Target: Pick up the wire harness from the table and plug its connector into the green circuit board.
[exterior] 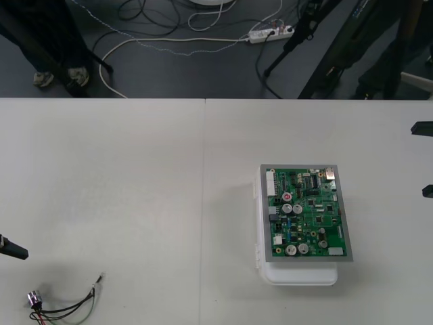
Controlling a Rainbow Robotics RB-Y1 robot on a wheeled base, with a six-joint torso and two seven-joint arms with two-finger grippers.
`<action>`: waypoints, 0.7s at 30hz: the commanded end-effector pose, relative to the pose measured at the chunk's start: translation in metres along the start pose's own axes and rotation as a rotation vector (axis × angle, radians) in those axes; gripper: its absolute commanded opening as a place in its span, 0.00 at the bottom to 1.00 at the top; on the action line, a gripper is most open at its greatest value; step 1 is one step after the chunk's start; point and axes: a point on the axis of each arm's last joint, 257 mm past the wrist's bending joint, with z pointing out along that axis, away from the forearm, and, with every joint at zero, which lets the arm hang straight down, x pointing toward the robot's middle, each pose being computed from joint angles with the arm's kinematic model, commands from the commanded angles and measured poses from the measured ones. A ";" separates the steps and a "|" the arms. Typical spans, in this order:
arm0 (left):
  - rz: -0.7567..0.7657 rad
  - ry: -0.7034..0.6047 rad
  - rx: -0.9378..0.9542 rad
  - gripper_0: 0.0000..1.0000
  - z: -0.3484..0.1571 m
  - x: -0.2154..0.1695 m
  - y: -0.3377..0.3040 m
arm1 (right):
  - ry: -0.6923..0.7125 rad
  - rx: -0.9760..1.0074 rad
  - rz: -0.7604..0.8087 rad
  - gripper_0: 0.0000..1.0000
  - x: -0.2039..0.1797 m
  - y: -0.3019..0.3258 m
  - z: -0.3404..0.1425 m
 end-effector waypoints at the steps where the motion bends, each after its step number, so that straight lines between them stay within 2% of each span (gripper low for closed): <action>1: 0.071 -0.090 0.037 1.00 0.026 -0.034 -0.023 | -0.050 -0.045 0.003 1.00 0.009 0.017 0.016; 9: 0.065 -0.099 0.036 1.00 0.043 -0.045 -0.033 | -0.063 -0.051 0.006 1.00 0.003 0.015 0.019; 21: 0.051 -0.025 0.004 1.00 0.062 -0.032 -0.029 | -0.099 -0.068 -0.015 1.00 -0.004 0.015 0.030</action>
